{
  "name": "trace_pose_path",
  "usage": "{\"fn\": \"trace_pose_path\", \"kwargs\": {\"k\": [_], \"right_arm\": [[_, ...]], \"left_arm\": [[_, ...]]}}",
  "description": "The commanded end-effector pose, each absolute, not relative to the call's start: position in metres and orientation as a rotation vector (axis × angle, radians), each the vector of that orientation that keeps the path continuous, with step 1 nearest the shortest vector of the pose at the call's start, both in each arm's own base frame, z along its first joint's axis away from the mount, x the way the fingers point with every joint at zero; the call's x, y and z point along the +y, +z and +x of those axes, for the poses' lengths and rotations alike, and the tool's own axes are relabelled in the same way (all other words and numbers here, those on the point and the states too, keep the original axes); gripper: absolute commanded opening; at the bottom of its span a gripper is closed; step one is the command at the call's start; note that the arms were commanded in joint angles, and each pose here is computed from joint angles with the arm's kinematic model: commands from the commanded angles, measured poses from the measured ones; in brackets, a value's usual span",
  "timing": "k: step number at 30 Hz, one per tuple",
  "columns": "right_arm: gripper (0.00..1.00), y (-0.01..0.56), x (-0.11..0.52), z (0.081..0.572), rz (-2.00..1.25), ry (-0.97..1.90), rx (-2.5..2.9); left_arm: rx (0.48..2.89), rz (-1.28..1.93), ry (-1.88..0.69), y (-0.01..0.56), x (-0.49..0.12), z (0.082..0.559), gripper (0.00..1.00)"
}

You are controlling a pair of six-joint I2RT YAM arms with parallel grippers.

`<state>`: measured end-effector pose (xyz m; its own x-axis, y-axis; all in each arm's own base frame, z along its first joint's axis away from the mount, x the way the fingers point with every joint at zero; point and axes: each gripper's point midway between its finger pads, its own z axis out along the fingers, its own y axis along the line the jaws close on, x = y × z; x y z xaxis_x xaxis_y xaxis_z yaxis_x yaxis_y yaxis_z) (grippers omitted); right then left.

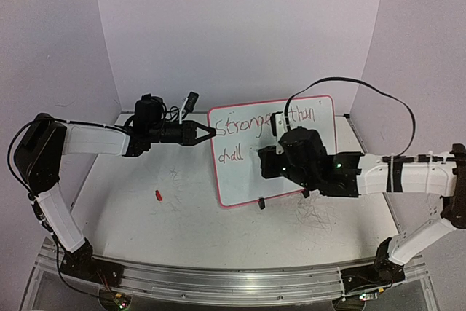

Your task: Write a sentence on the whiteboard

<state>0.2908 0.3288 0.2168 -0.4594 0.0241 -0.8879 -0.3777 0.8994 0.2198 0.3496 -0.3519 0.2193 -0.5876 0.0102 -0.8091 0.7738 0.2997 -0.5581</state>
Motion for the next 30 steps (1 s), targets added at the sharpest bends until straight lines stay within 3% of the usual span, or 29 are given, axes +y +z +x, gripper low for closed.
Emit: {"fn": "trace_pose_path", "kwargs": {"k": [1,30], "right_arm": [[0.00,0.249,0.304,0.299,-0.228,0.454,1.890],[0.00,0.244,0.332,0.296,-0.352,0.525,1.884]], "left_arm": [[1.850,0.722,-1.362,0.226,-0.353,0.342,0.00],[1.859,0.719,-1.358,0.223,-0.353,0.343,0.00]]}}
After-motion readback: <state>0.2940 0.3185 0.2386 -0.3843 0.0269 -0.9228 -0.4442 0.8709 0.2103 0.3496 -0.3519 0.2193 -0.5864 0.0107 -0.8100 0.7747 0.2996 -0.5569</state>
